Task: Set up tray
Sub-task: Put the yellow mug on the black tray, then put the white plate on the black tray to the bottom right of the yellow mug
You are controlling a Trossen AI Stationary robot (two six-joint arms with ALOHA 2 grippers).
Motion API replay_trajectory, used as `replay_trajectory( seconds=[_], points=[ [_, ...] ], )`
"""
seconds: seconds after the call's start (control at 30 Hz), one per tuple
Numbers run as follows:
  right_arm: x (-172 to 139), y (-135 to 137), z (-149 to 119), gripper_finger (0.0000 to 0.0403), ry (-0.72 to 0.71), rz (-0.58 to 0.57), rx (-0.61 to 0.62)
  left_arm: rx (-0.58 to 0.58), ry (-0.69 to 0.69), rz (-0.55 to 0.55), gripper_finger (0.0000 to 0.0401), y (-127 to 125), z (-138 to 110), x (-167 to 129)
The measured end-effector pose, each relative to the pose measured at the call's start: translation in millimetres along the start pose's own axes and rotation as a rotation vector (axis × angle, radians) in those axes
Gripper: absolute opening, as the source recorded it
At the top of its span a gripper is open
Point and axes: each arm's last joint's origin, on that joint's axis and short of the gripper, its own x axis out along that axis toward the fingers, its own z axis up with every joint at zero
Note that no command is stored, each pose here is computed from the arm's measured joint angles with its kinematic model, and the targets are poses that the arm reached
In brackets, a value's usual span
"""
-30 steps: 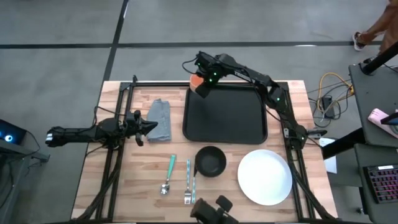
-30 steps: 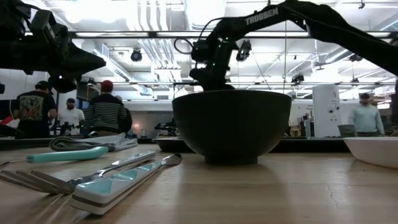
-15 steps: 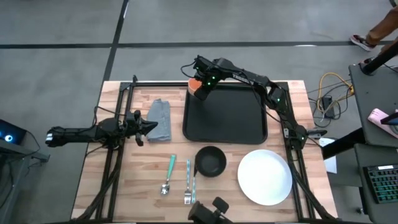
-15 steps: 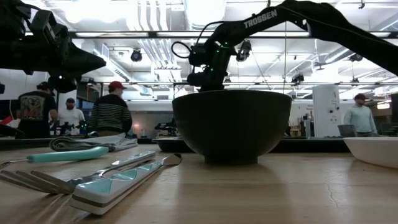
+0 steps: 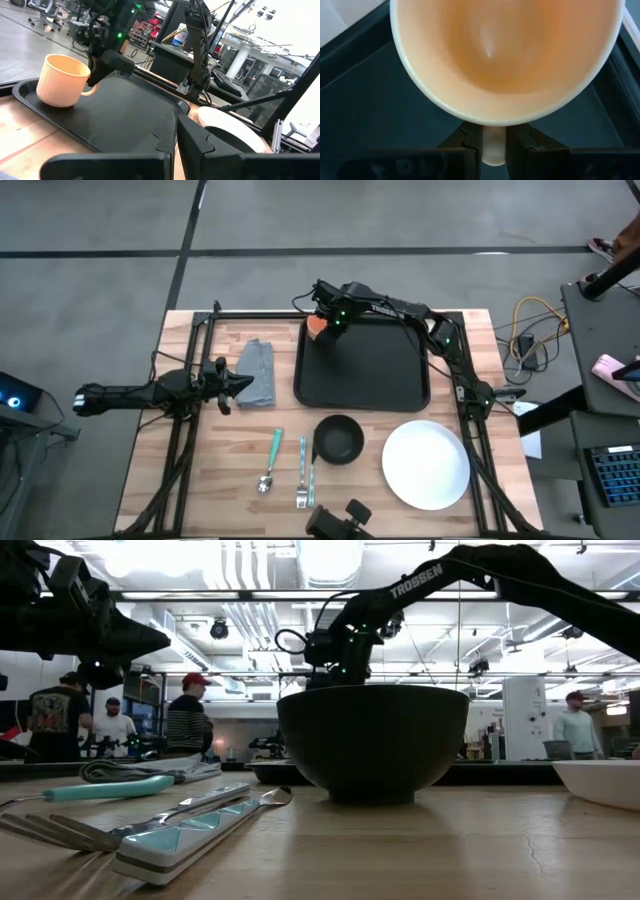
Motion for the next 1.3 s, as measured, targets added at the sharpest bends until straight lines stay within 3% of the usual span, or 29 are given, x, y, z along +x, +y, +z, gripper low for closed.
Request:
replay_trajectory(
  seconds=[0.33, 0.77, 1.1, 1.3],
  points=[
    [3, 2, 0, 0.0058, -0.008, 0.018, -0.007, 0.000, 0.000, 0.000, 0.0000, 0, 0, 0],
    [-13, 7, 3, 0.0163, -0.017, 0.024, -0.014, 0.000, 0.000, 0.000, 0.0000, 0, 0, 0],
    [-69, 15, 12, 0.0232, -0.066, 0.008, -0.034, 0.010, 0.000, 0.001, 0.0000, 0, 0, 0],
    [-115, 37, -12, 0.0236, -0.062, 0.029, -0.061, 0.011, 0.000, 0.001, 0.0000, 0, 0, 0]
  ],
)
